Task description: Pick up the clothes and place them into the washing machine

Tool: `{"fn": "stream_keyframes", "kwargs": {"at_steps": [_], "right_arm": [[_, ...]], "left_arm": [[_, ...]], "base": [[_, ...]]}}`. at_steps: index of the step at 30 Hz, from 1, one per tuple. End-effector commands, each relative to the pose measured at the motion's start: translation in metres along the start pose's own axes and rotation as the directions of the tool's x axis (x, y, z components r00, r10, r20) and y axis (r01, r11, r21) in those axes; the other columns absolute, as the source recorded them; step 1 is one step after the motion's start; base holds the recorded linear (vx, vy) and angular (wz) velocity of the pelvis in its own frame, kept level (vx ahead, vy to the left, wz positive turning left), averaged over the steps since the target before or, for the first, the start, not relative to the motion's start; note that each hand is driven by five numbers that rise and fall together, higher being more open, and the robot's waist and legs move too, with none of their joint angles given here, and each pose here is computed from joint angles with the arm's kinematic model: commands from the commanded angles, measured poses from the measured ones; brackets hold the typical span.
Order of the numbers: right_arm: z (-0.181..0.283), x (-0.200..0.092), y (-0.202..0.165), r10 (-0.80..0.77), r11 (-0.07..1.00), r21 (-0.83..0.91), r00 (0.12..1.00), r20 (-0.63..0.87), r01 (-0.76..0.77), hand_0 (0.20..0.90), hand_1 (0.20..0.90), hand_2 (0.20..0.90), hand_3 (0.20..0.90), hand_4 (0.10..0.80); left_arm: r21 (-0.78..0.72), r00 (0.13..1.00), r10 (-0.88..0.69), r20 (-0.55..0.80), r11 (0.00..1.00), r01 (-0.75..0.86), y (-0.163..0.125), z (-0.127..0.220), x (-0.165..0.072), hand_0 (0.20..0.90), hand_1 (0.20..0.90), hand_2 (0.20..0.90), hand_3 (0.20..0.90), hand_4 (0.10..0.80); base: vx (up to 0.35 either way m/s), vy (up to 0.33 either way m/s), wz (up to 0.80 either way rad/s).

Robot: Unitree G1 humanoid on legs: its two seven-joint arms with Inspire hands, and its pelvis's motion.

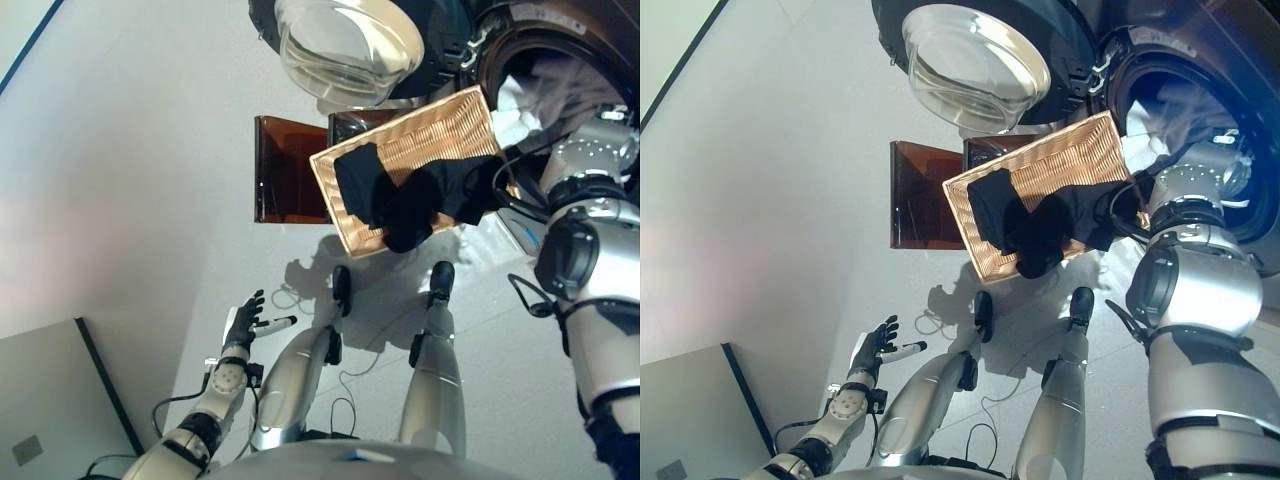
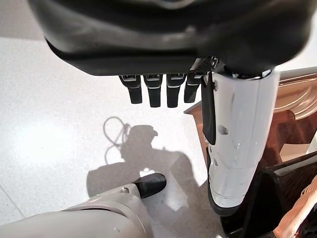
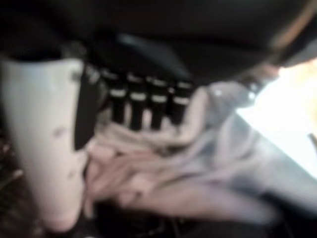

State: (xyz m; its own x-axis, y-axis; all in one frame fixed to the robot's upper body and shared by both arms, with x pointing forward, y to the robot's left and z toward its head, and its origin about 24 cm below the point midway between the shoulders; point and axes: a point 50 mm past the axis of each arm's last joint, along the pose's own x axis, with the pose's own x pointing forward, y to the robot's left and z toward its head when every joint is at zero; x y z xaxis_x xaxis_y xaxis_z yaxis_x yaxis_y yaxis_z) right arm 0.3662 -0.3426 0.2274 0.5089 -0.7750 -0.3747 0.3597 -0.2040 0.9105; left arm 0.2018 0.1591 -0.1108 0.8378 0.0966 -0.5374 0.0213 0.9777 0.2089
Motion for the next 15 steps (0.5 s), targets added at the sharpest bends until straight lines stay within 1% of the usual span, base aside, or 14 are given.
{"fn": "stream_keyframes", "kwargs": {"at_steps": [1,3,6,9,10,14,15], "right_arm": [[0.070,-0.039,0.097,0.397,0.917,-0.085,0.868,0.300,-0.390,0.900,0.900,0.900,0.900,0.800],[0.069,-0.041,0.100,0.417,0.909,-0.161,0.858,0.300,-0.385,0.900,0.900,0.900,0.900,0.800],[0.070,-0.036,0.100,0.429,0.876,-0.373,0.847,0.314,-0.305,0.900,0.900,0.900,0.900,0.800],[0.064,-0.041,0.105,0.448,0.852,-0.431,0.841,0.303,-0.298,0.900,0.900,0.900,0.900,0.800],[0.064,-0.041,0.105,0.449,0.833,-0.484,0.837,0.313,-0.266,0.900,0.900,0.900,0.900,0.800],[0.052,-0.045,0.107,0.508,0.746,-0.620,0.809,0.294,-0.243,0.900,0.900,0.900,0.900,0.800],[0.043,-0.046,0.106,0.543,0.700,-0.669,0.795,0.270,-0.251,0.900,0.900,0.900,0.900,0.800]], "left_arm": [[0.035,0.994,0.075,-0.085,0.997,-0.072,0.019,-0.032,-0.015,0.900,0.900,0.900,0.900,0.800],[0.037,0.993,0.080,-0.081,0.996,-0.077,0.020,-0.031,-0.015,0.900,0.900,0.900,0.900,0.800],[0.051,0.993,0.088,-0.073,0.995,-0.084,0.025,-0.031,-0.015,0.900,0.900,0.900,0.900,0.800],[0.061,0.995,0.089,-0.052,0.994,-0.086,0.026,-0.027,-0.013,0.900,0.900,0.900,0.900,0.800],[0.065,0.995,0.091,-0.048,0.994,-0.088,0.027,-0.026,-0.013,0.900,0.900,0.900,0.900,0.800],[0.065,0.995,0.097,-0.016,0.993,-0.096,0.029,-0.019,-0.011,0.900,0.900,0.900,0.900,0.800],[0.065,0.995,0.103,-0.010,0.993,-0.102,0.029,-0.018,-0.010,0.900,0.900,0.900,0.900,0.800]], "base": [[0.000,0.000,0.00],[0.000,0.000,0.00],[0.000,0.000,0.00],[-0.015,-0.001,-0.01],[0.000,0.000,0.00],[-0.006,0.000,-0.01],[-0.022,-0.002,-0.05]]}}
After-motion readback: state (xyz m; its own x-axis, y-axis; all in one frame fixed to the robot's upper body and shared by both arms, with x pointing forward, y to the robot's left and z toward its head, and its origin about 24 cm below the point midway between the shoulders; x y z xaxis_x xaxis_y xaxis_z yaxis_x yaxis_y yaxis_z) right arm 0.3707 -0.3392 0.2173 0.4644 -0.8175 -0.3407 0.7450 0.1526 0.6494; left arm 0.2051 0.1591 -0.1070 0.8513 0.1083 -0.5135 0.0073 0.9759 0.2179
